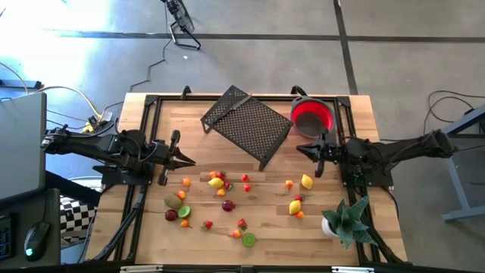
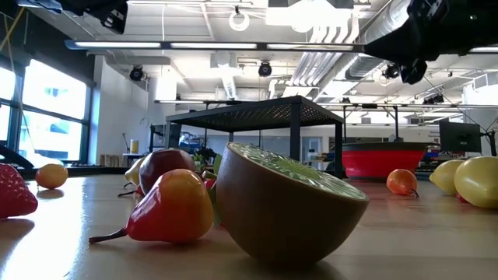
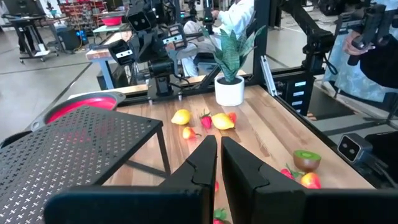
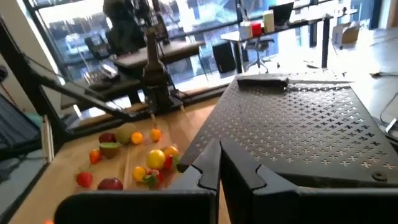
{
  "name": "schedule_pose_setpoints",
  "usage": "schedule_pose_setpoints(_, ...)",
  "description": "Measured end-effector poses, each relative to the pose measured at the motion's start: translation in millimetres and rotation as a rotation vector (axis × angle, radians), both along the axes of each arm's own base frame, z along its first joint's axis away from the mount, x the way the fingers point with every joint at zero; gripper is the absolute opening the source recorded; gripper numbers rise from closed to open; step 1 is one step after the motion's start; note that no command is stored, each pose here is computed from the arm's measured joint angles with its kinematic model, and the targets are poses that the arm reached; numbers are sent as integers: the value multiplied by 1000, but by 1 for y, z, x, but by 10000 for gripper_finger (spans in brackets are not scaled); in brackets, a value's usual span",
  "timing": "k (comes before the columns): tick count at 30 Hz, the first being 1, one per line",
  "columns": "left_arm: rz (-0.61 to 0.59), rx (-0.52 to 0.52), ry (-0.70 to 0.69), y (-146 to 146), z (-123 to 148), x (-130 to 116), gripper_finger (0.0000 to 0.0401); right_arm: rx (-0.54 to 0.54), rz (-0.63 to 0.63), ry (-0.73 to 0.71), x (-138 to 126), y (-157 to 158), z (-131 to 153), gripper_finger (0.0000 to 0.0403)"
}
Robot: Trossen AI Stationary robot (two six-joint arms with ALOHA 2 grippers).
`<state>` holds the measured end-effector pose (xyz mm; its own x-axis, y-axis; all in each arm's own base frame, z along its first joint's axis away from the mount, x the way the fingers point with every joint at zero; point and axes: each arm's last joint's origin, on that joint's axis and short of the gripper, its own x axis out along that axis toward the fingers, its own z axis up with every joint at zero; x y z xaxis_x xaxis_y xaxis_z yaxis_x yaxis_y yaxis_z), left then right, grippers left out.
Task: Pick & Place Fruit
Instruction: Put the strainer bowl on the shelf
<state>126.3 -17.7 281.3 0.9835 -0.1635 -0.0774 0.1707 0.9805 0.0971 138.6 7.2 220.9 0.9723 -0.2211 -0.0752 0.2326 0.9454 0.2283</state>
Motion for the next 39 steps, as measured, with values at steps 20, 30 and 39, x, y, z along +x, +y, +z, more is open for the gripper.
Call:
schedule_pose_setpoints(20, 1, -33, 5, 0, 0, 0, 19, -5, -227, 710, 44, -3, 67, 2)
schedule_pose_setpoints(30, 1, -33, 5, 0, 0, 0, 19, 95, -375, 1134, 70, -19, 53, 2)
schedule_pose_setpoints(39, 4, -55, 9, 0, 0, 0, 19, 31, -365, 1282, 82, -38, 37, 10)
